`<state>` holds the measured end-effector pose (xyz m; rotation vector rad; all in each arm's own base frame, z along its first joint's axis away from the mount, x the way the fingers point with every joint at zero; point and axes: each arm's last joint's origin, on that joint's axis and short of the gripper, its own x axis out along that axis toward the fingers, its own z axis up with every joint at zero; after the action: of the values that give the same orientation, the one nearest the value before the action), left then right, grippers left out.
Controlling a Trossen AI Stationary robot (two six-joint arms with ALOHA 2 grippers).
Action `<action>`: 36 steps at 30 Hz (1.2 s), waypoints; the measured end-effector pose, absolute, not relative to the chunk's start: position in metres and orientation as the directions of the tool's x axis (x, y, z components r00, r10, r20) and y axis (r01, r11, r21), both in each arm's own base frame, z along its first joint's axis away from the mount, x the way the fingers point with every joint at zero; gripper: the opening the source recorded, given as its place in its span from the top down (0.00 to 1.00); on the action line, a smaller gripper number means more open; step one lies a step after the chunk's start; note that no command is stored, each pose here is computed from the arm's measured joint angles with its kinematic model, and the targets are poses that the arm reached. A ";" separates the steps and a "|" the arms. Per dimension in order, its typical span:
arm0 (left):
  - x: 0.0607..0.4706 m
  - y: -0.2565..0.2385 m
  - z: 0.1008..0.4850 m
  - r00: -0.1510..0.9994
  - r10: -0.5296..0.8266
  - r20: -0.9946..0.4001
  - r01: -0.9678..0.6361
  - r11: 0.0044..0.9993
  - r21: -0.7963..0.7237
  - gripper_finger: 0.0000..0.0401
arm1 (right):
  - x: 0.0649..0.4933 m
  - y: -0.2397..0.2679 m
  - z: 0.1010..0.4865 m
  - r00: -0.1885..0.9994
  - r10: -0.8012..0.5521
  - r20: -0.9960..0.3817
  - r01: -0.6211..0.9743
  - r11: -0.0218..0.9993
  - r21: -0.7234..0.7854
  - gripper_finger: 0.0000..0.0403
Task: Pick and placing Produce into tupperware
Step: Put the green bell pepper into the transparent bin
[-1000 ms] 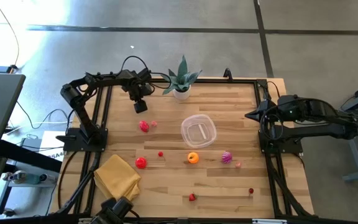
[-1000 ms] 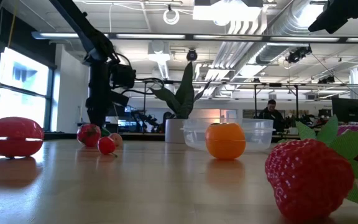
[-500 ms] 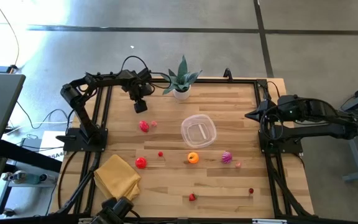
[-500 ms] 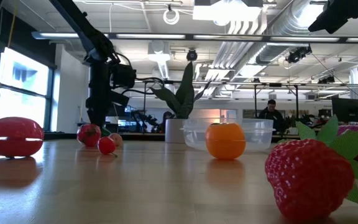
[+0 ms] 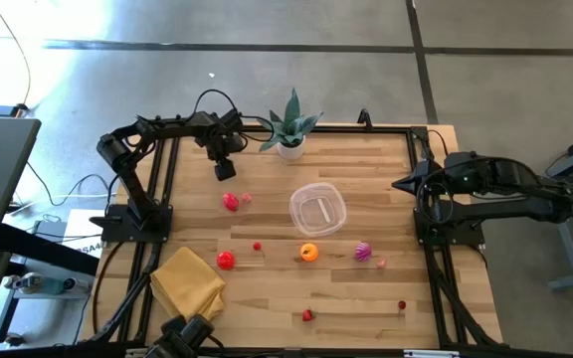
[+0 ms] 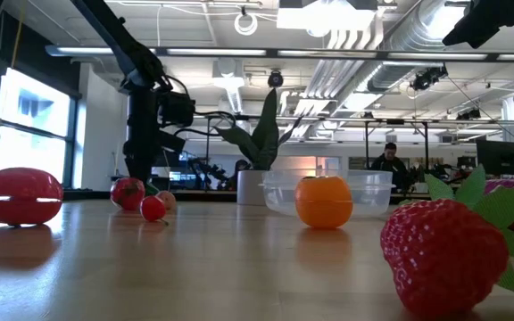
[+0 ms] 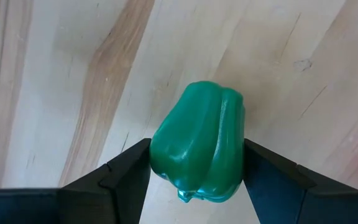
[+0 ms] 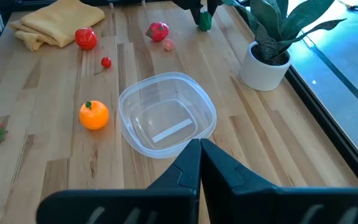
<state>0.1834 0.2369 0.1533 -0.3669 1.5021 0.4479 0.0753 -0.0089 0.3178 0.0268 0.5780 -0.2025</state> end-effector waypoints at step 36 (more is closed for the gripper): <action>0.186 0.240 0.149 0.023 0.072 -0.997 -0.456 0.888 0.053 0.33 | 0.075 -0.009 0.318 0.818 -0.182 -0.545 0.197 0.980 -0.031 1.00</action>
<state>0.1857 0.2401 0.1490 -0.3180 1.4985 0.4196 0.0753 -0.0089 0.3178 0.0269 0.5779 -0.2023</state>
